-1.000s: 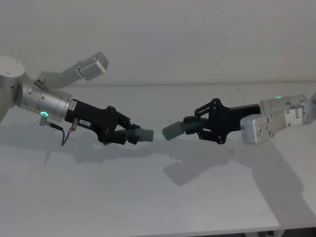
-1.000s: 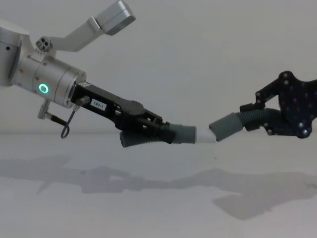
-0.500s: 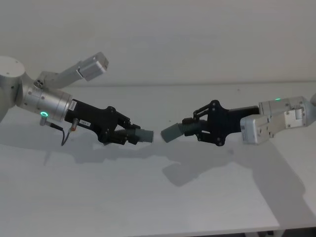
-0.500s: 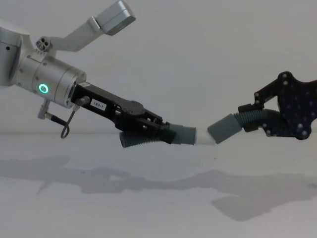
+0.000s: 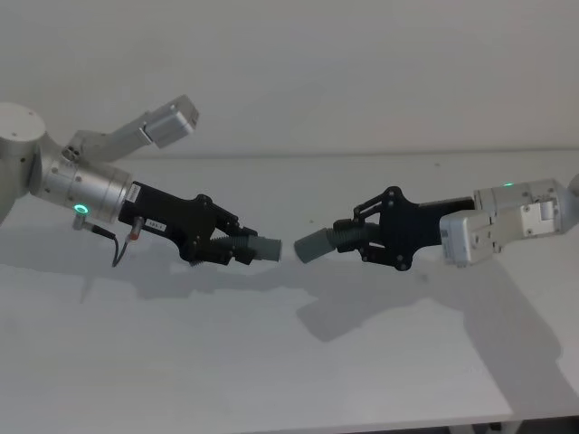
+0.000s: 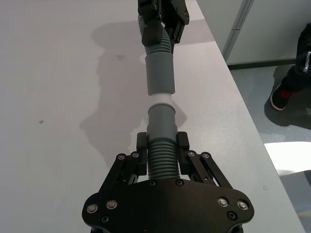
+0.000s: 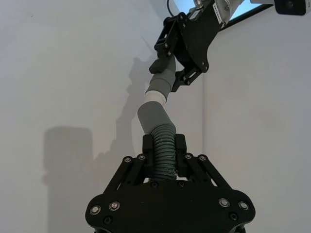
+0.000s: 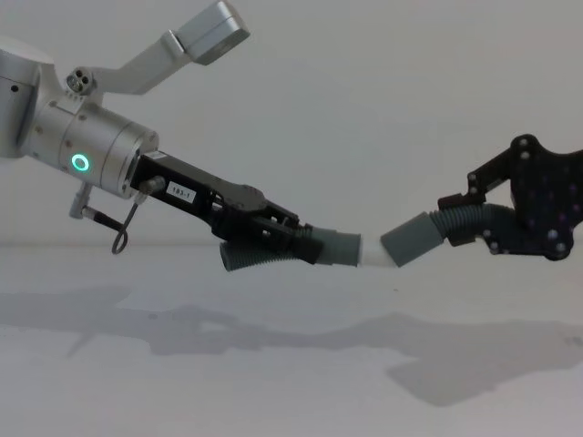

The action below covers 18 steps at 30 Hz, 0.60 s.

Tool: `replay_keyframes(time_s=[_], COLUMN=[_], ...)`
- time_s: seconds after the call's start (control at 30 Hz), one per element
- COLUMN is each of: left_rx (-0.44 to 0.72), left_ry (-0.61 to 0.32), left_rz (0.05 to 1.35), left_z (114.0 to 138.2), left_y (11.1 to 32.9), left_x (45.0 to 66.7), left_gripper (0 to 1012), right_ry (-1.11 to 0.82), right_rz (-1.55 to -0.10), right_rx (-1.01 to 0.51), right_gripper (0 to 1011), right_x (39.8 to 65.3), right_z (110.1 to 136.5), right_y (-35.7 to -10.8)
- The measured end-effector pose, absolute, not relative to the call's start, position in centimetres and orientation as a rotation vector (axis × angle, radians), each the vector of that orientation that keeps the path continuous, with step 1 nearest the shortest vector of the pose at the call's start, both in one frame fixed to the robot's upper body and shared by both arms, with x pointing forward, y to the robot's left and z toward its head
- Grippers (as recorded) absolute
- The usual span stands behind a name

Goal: Use both hands to pick up one end of the pipe from the table, align the ends, and insert them.

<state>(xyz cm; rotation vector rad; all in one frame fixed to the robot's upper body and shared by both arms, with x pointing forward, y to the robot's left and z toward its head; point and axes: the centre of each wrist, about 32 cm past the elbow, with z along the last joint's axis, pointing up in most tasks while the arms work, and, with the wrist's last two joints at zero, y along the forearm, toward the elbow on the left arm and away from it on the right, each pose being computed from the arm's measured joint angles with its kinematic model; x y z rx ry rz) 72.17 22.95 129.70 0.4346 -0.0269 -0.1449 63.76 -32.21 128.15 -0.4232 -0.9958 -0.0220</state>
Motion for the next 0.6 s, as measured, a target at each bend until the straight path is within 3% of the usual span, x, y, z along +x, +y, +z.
replay_keyframes(time_s=[0.6], left_rx=[0.434], left_ry=[-0.027], left_rz=[-0.145], left_z=[129.70], left_y=[22.96], left_x=[72.17], left_gripper=[323], right_ry=[-0.976], right_rz=[-0.034], right_rx=[-0.427], right_gripper=[234], right_x=[63.60], right_z=[128.09], right_y=[-32.31])
